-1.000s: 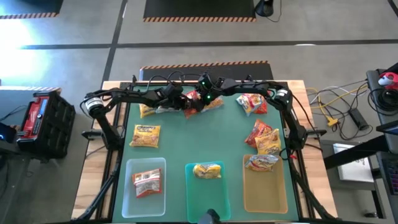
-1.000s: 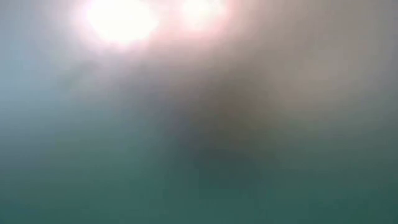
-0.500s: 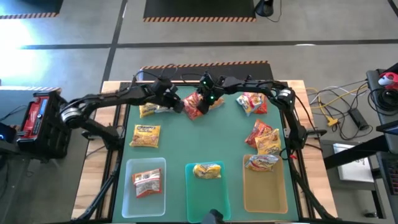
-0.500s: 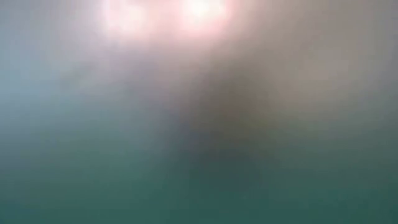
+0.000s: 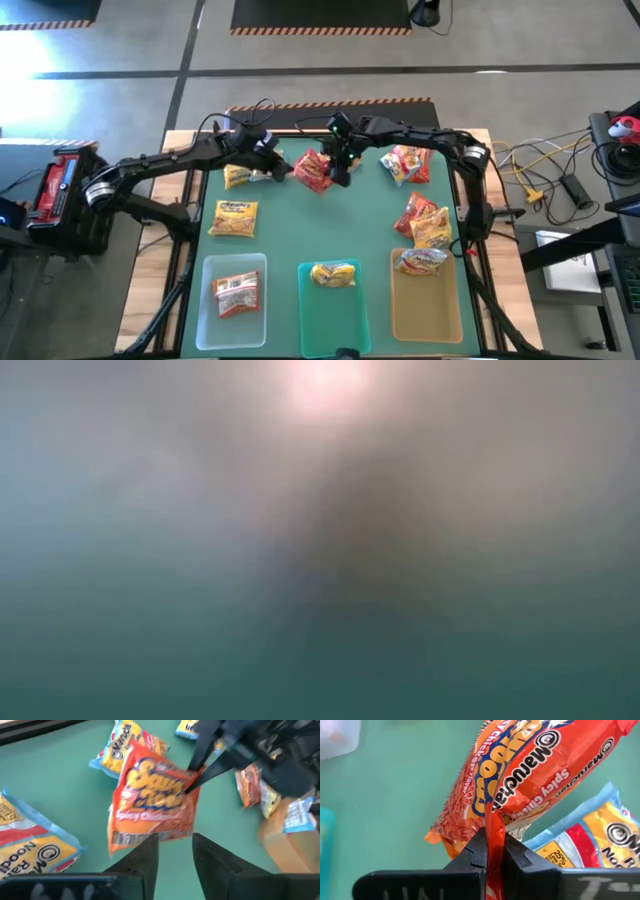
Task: Sort Maruchan noodles
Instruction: Put the orange noodle pack into the white bin
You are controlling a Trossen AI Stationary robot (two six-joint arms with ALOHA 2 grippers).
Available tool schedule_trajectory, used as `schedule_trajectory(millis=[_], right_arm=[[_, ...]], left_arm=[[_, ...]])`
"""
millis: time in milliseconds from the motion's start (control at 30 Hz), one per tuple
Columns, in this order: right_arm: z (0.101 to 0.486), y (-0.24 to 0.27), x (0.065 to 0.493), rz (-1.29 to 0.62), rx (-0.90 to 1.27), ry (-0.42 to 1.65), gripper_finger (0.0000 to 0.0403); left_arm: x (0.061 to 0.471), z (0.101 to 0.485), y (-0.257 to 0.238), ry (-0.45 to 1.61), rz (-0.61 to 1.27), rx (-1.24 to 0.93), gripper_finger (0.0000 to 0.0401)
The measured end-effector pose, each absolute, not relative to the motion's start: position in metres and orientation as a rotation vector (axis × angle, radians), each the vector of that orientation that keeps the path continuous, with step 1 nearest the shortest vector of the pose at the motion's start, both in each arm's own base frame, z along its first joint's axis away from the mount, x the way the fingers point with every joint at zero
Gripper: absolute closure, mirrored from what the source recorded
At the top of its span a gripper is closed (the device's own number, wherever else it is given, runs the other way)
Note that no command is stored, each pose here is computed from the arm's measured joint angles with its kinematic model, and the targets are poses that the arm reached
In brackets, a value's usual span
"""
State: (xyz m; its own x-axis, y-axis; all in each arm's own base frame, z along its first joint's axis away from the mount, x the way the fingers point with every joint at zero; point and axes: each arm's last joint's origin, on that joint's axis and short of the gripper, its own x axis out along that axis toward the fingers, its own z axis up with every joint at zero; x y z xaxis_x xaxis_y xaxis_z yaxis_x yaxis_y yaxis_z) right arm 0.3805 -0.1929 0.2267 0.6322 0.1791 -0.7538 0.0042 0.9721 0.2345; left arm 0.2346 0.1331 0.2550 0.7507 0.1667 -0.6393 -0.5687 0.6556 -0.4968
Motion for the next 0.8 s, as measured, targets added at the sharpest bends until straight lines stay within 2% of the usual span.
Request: schedule_trajectory(millis=[233, 400, 533, 800], right_arm=[[0.242, -0.186, 0.373, 0.164, 0.11, 0.884, 0.0392], [0.241, -0.171, 0.37, 0.318, -0.077, 0.921, 0.0391], [0.239, -0.157, 0.372, 0.419, -0.182, 0.939, 0.0391], [0.24, -0.134, 0.383, 0.499, -0.303, 0.907, 0.0391]], left_arm=[[0.232, 0.25, 0.125, 0.69, 0.393, -0.734, 0.022], [0.233, 0.252, 0.124, 0.688, 0.31, -0.691, 0.0182], [0.233, 0.253, 0.123, 0.681, 0.285, -0.658, 0.0171], [0.244, 0.262, 0.117, 0.586, 0.146, -0.587, 0.0172]])
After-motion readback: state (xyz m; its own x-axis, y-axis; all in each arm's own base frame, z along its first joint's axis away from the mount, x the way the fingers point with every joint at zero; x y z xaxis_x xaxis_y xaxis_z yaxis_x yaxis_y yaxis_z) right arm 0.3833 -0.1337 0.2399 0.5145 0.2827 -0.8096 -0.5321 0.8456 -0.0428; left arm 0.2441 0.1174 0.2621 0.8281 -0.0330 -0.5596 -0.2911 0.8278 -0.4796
